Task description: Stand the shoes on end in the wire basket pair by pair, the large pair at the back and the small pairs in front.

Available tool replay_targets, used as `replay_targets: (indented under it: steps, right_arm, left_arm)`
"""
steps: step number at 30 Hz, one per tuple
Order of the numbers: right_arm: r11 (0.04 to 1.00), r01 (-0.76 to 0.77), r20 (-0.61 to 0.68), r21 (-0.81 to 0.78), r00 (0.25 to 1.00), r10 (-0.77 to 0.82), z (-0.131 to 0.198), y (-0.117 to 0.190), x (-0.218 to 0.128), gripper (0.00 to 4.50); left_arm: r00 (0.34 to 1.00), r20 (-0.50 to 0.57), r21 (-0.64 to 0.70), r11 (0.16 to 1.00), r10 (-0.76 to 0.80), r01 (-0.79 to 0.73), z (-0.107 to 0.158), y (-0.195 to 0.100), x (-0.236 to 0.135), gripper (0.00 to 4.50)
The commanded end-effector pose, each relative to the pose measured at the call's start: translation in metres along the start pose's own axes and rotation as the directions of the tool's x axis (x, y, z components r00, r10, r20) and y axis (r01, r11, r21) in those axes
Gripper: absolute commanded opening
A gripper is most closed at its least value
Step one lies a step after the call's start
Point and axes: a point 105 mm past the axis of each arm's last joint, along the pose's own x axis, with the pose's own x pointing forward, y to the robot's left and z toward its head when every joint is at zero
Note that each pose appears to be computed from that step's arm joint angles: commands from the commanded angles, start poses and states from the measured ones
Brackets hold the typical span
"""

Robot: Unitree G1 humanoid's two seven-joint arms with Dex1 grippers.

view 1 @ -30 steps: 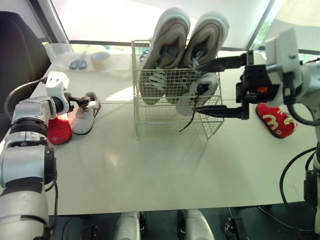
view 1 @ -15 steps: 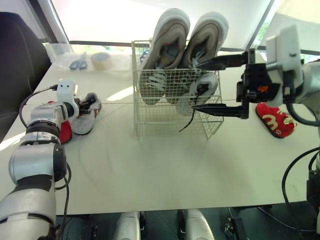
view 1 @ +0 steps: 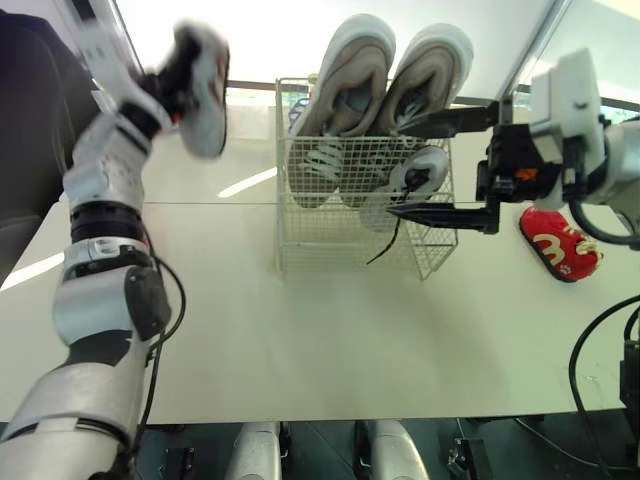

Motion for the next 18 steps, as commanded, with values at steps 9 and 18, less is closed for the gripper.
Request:
replay_targets:
  steps: [9, 18]
  right_arm:
    - [0.998, 0.036, -0.006, -0.055, 0.999, -0.036, 0.013, -0.009, -0.008, 4.5]
    - [0.998, -0.008, 0.006, -0.06, 1.0, 0.009, 0.017, -0.006, 0.003, 4.5]
  left_arm:
    - [0.946, 0.284, -0.038, 0.984, -0.155, 0.173, -0.004, -0.13, 0.002, 0.05]
    - [0.944, 0.311, 0.129, 0.989, -0.107, 0.07, -0.048, -0.139, -0.018, 0.05]
